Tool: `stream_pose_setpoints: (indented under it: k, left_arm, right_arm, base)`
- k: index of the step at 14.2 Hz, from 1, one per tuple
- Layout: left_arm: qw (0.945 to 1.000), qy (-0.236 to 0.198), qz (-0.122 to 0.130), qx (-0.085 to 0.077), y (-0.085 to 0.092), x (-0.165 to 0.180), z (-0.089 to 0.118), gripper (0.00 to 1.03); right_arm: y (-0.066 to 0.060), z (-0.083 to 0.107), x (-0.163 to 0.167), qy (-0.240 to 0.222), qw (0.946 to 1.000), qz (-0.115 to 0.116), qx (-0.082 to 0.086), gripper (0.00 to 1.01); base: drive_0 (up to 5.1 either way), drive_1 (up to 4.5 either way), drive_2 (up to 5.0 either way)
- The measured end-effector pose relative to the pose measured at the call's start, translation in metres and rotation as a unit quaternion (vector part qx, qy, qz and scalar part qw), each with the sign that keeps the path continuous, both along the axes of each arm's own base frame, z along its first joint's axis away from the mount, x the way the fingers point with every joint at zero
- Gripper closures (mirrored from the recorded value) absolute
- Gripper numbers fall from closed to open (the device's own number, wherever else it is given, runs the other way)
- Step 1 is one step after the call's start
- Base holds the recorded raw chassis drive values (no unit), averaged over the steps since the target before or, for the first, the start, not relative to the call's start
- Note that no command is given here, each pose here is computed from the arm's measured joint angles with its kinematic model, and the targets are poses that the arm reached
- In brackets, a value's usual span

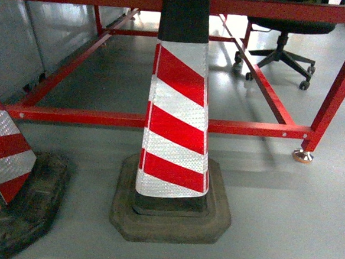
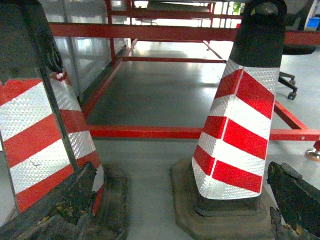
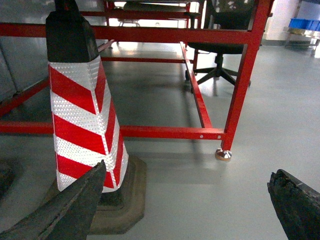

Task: Sort blue parts and orange caps into right shelf containers

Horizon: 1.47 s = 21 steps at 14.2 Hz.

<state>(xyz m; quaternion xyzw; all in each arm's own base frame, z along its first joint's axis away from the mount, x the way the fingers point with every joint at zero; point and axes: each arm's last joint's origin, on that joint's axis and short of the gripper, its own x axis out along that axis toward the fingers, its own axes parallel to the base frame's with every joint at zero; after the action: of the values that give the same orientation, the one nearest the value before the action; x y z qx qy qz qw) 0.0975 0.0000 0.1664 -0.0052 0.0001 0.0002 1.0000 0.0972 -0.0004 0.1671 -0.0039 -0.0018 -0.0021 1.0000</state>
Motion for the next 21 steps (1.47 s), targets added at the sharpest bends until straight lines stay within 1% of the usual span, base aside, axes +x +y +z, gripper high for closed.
stream_pose_setpoints:
  k: [21]
  left_arm:
    - [1.0000, 0.002, 0.000, 0.000, 0.0000, 0.0000, -0.0004, 0.05]
  right_arm:
    - [0.0000, -0.0002, 0.0000, 0.001, 1.0000, 0.000, 0.000, 0.03]
  base:
    - [0.0, 0.00, 0.0]
